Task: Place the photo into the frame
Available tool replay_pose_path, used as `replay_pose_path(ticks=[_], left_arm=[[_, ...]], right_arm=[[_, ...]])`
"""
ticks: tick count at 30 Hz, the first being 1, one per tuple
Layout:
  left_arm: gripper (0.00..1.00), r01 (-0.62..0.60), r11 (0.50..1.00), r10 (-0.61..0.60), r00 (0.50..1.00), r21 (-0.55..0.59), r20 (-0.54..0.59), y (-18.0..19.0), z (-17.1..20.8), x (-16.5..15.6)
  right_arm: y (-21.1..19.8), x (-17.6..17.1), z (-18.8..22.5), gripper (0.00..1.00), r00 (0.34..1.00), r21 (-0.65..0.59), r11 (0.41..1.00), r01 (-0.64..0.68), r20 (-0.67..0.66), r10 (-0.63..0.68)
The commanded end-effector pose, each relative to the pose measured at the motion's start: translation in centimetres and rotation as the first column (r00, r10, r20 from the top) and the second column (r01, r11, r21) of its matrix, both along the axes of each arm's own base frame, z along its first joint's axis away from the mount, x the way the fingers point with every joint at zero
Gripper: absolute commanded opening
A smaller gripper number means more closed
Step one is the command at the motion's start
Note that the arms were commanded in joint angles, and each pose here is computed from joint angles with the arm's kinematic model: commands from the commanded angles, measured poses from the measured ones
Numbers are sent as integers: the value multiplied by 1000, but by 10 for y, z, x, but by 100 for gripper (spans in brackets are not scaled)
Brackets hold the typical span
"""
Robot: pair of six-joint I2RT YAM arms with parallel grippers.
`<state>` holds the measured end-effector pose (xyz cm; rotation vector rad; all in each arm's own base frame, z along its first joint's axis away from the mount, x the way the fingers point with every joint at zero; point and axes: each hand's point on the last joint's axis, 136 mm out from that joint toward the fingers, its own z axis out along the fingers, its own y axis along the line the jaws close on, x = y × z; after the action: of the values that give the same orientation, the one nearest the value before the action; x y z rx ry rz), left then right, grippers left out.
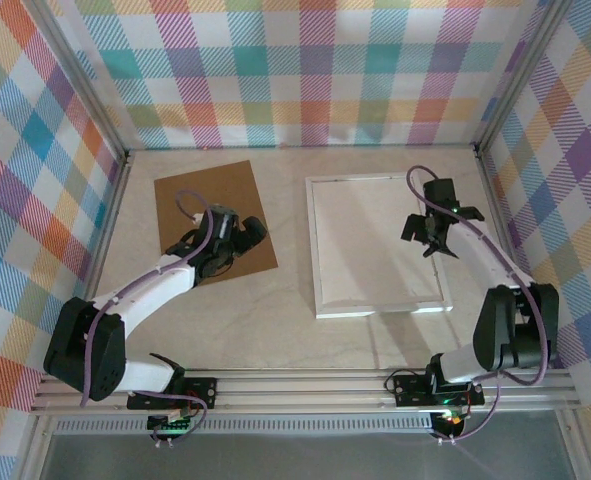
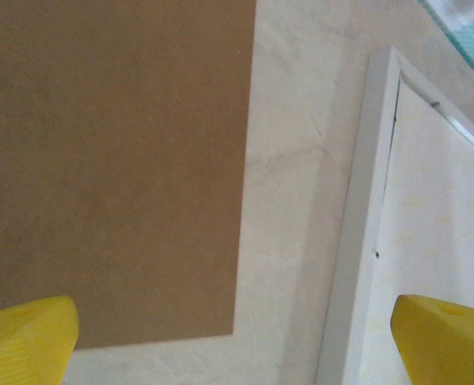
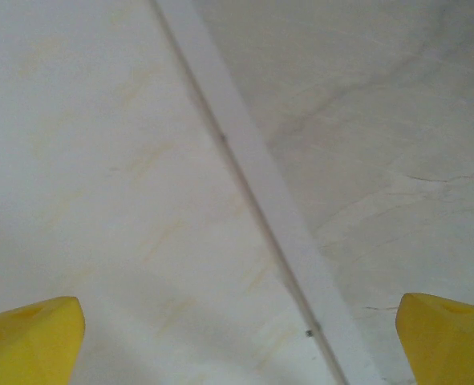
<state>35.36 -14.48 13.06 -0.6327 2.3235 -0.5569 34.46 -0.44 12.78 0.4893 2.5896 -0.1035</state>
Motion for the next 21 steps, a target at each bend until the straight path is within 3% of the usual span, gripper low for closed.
replay_pose_path(ticks=[1, 4, 7, 14, 21], left_arm=[[100, -80, 994, 80, 997, 73, 1, 33, -6, 17], [100, -114, 990, 116, 993, 77, -17, 48, -20, 31], [100, -111, 990, 116, 992, 89, -53, 50, -39, 44], [100, -84, 995, 90, 989, 54, -116, 38, -69, 51], [100, -80, 996, 84, 972, 23, -222, 35, -102, 16]], right_arm=[[40, 5, 27, 99, 987, 217, 970, -114, 134, 86], [72, 8, 42, 99, 968, 376, 908, -184, 229, 102], [97, 11, 53, 99, 950, 454, 857, -244, 290, 116], [132, 13, 73, 99, 908, 462, 812, -358, 374, 188], [160, 19, 75, 99, 884, 468, 772, -430, 390, 257]])
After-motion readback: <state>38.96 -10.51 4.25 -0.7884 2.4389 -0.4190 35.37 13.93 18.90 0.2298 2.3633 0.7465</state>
